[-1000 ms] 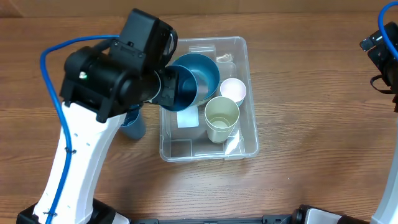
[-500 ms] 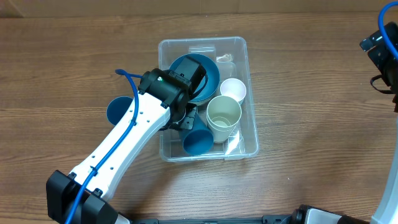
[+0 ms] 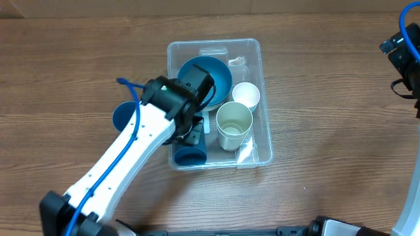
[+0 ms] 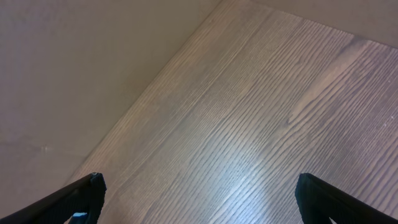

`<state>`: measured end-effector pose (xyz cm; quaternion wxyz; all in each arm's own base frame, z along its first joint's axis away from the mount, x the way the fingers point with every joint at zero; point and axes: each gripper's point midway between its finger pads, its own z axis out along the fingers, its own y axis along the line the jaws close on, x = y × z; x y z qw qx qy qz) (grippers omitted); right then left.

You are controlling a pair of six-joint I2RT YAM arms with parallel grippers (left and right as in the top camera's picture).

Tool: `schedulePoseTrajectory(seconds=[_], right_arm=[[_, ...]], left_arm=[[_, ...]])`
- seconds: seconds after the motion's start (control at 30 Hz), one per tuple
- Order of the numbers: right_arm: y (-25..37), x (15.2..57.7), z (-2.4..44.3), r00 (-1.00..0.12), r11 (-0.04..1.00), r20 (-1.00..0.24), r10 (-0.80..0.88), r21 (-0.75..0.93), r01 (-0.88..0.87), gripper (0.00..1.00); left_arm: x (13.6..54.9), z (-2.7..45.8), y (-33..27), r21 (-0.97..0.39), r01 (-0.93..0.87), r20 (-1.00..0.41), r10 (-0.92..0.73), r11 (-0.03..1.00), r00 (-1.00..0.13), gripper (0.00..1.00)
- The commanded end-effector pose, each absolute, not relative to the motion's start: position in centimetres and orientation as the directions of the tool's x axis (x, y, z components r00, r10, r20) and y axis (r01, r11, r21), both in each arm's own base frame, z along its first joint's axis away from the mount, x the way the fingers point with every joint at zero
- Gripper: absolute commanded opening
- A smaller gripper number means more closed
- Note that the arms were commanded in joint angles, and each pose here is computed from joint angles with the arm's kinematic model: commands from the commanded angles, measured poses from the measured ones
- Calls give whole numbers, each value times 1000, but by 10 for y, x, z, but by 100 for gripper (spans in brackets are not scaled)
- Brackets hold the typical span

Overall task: Pack container
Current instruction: 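Grasp the front dark-blue cup and place it in the container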

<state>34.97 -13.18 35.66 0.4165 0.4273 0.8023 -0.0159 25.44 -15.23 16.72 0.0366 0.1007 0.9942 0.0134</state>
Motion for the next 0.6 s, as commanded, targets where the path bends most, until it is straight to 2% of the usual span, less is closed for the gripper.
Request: schedulePoseTrajectory(seconds=[0.0,0.07,0.2,0.3,0.4,0.57], right_arm=[[-132,349,363,-270,632,-690,671,341,696,100],[-132,349,363,-270,632,-690,671,341,696,100],[-132,349,363,-270,632,-690,671,341,696,100],[-132,349,363,-270,632,-690,671,341,696,100],[-132,349,363,-270,632,-690,671,341,696,100],[-132,349,363,-270,632,-690,671,341,696,100]], left_arm=[[241,191,-145,63,311,-135,317,948,-939,42],[235,184,-143,97,390,-104,399,916,-911,41],[227,151,-128,174,443,-26,454,880,-891,36],[236,135,-130,187,450,-60,467,873,-882,33],[247,135,-139,176,463,-112,485,868,-867,37],[245,135,-140,171,485,-102,505,858,-857,39]])
